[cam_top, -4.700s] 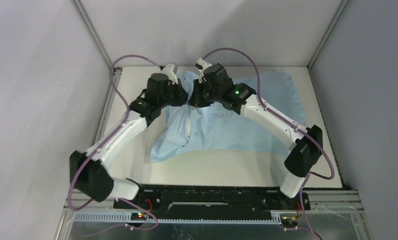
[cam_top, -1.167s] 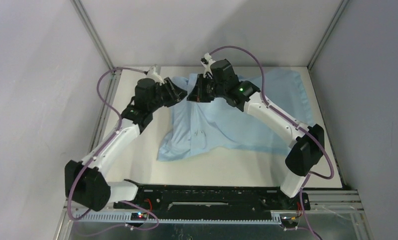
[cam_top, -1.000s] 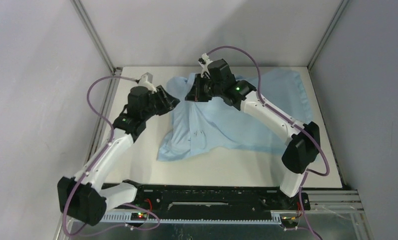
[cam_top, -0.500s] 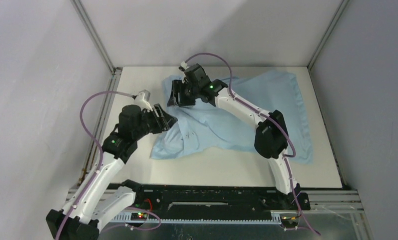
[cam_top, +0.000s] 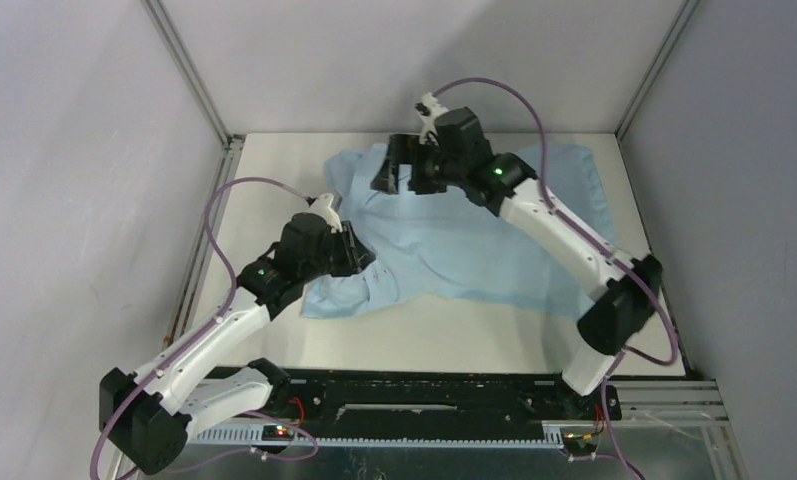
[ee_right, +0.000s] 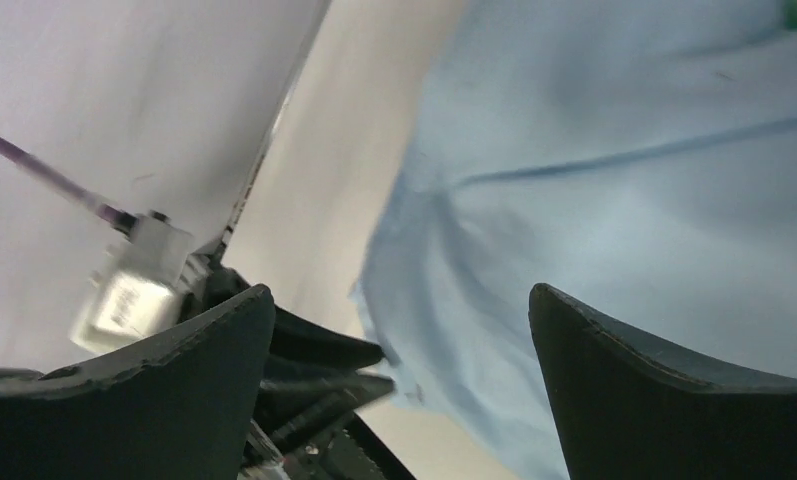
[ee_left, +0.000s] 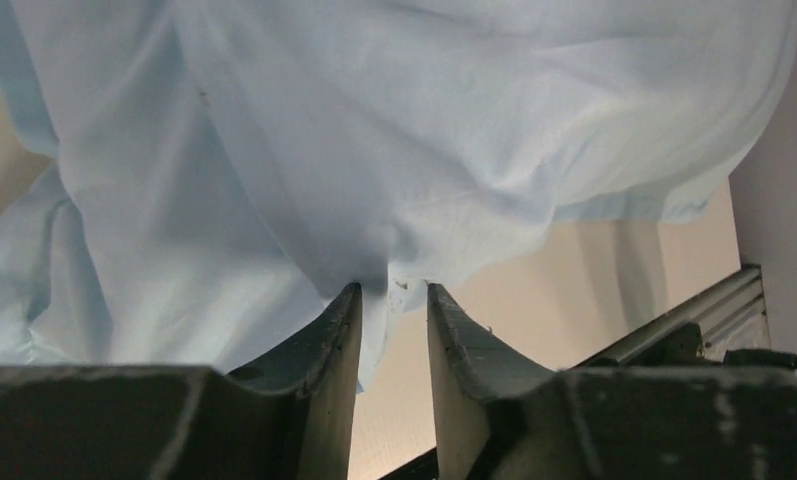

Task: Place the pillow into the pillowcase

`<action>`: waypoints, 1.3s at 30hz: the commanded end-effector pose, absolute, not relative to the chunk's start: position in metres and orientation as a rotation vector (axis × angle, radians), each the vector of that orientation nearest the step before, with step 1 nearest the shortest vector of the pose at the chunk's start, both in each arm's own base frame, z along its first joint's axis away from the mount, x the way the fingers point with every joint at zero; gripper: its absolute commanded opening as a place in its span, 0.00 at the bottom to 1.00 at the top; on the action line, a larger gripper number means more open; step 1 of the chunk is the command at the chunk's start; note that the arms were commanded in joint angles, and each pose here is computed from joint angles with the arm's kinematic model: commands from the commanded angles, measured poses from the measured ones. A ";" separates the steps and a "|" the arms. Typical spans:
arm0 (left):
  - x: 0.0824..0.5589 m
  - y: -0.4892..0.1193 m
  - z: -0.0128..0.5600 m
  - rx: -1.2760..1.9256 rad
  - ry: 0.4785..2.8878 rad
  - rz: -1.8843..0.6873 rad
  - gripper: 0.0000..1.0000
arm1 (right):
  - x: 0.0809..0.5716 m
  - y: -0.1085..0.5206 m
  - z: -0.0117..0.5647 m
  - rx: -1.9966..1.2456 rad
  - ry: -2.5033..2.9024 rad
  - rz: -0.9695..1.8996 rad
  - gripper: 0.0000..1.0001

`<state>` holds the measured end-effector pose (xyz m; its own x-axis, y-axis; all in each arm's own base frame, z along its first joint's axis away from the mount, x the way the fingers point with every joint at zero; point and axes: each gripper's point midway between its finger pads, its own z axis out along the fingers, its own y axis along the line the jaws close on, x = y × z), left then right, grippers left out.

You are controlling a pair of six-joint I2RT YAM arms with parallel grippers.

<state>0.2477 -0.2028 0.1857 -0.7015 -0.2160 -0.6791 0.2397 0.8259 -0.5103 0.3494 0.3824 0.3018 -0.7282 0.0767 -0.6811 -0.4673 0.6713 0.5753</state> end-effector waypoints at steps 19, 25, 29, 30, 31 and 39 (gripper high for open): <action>0.225 -0.207 0.192 0.025 2.095 -0.879 0.52 | 0.421 0.209 0.177 0.066 2.318 0.699 1.00; 0.218 -0.223 0.184 0.072 2.095 -0.909 0.54 | 0.432 0.207 0.159 0.073 2.364 0.693 1.00; 0.225 -0.224 0.167 0.038 2.126 -0.854 0.54 | 0.438 0.205 0.153 0.075 2.386 0.684 0.99; 0.229 -0.219 0.164 0.018 2.133 -0.803 0.54 | 0.440 0.205 0.152 0.077 2.387 0.684 1.00; 0.231 -0.216 0.161 0.012 2.134 -0.760 0.54 | 0.441 0.205 0.151 0.077 2.391 0.683 1.00; 0.242 -0.214 0.158 0.022 2.091 -0.676 0.56 | 0.447 0.205 0.149 0.069 2.402 0.677 1.00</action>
